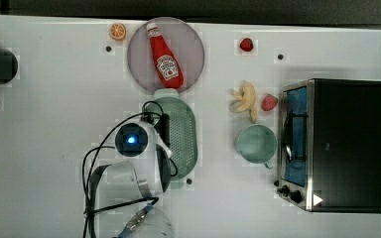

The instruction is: Drag strainer right to left.

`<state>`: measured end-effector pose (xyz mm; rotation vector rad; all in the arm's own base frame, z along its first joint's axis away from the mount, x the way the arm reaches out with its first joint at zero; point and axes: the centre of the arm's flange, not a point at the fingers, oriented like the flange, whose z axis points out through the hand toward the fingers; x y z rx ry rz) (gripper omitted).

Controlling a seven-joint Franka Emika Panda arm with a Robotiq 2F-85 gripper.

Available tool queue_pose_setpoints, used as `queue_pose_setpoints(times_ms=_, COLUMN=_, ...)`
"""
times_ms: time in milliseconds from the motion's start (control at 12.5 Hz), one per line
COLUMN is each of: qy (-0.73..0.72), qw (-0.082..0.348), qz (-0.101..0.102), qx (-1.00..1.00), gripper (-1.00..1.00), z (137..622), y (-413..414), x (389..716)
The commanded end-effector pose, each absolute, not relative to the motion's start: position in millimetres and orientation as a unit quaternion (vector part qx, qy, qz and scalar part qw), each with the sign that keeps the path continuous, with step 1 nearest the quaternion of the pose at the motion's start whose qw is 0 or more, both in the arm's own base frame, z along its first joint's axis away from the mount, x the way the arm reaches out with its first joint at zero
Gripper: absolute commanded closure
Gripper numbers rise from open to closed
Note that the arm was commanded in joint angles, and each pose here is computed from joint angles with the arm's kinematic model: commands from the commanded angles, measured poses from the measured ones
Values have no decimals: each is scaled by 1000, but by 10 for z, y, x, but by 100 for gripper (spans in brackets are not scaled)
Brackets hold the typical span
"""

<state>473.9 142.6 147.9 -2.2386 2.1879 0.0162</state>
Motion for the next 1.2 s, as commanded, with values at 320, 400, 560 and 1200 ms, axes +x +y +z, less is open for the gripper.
queue_pose_setpoints(times_ms=320, qy=692, qw=11, qz=12, qx=-722, gripper=-100, z=1468, y=2089, x=4686)
queue_pose_setpoints(times_ms=400, qy=696, qw=11, qz=17, qx=-718, gripper=-100, z=1465, y=2173, x=4714)
queue_pose_setpoints(times_ms=560, qy=695, qw=4, qz=31, qx=-718, gripper=-100, z=1456, y=2381, x=4751)
queue_pose_setpoints(times_ms=1200, qy=690, qw=13, qz=67, qx=-720, gripper=-100, z=1439, y=3230, x=4856)
